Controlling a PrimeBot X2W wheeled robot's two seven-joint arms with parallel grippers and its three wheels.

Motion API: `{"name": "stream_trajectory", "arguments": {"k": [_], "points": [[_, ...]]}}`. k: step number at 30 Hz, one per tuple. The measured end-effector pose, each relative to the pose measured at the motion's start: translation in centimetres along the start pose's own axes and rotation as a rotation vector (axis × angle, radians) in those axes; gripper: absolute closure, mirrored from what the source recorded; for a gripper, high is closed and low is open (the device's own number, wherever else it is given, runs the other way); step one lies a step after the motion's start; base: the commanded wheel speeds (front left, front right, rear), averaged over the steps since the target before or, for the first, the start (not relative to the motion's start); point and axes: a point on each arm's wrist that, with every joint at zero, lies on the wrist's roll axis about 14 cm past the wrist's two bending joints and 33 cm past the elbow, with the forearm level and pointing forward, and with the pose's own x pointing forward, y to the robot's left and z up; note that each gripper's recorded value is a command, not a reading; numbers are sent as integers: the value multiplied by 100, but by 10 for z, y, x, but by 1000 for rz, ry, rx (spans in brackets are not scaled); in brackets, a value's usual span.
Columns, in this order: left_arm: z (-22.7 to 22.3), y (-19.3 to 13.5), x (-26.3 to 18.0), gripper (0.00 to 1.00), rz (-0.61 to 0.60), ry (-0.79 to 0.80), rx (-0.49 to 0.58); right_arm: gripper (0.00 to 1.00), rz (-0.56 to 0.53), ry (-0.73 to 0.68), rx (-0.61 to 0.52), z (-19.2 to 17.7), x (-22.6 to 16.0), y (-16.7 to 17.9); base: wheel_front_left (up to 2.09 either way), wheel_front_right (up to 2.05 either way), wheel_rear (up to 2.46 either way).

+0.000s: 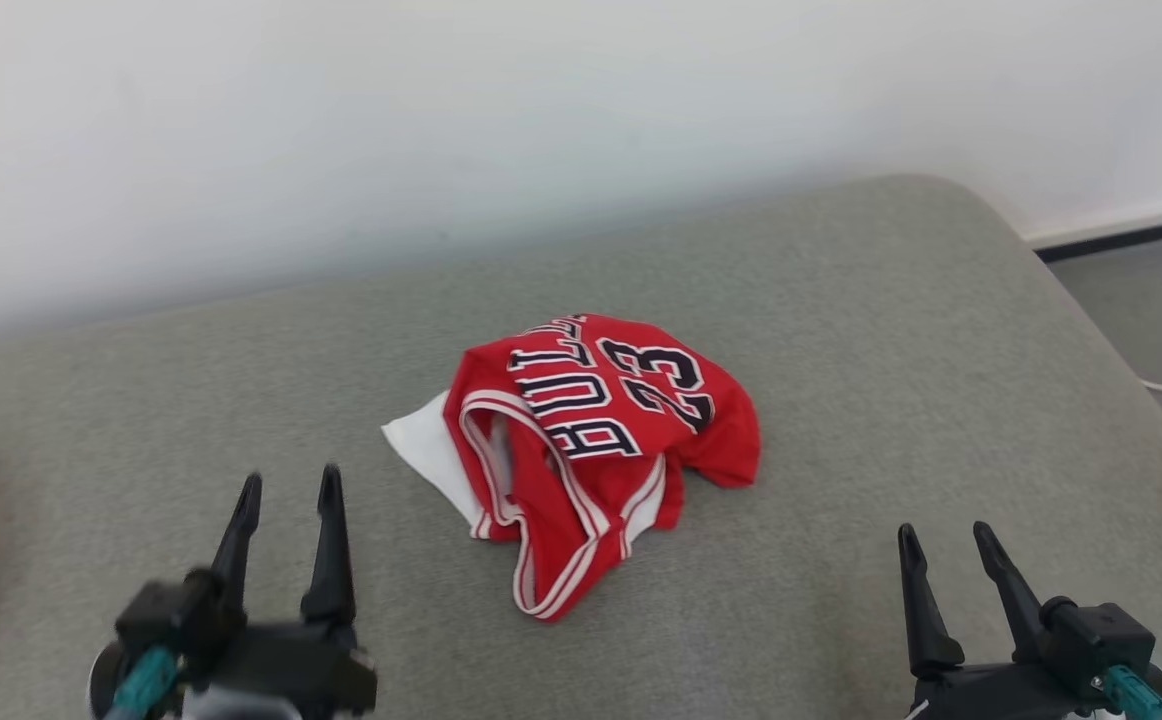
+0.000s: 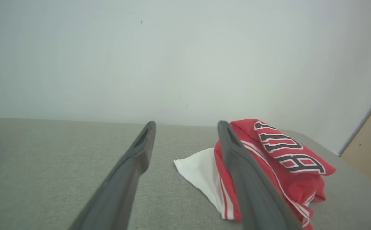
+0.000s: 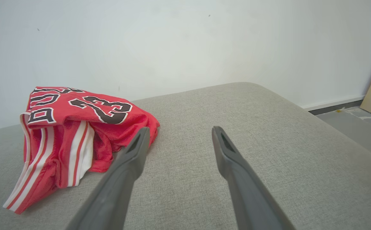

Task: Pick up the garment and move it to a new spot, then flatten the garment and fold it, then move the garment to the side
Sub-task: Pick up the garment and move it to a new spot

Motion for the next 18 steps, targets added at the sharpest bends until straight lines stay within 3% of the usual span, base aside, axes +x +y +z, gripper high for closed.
{"name": "stream_trajectory", "arguments": {"k": [6,18], "points": [[2,43,-53,0,133,8,98,0,85,10,-27,-2,5,20,0,0,0],[-11,69,-119,0,230,76,168,0,191,66,-66,-21,-1,44,0,0,0]]}}
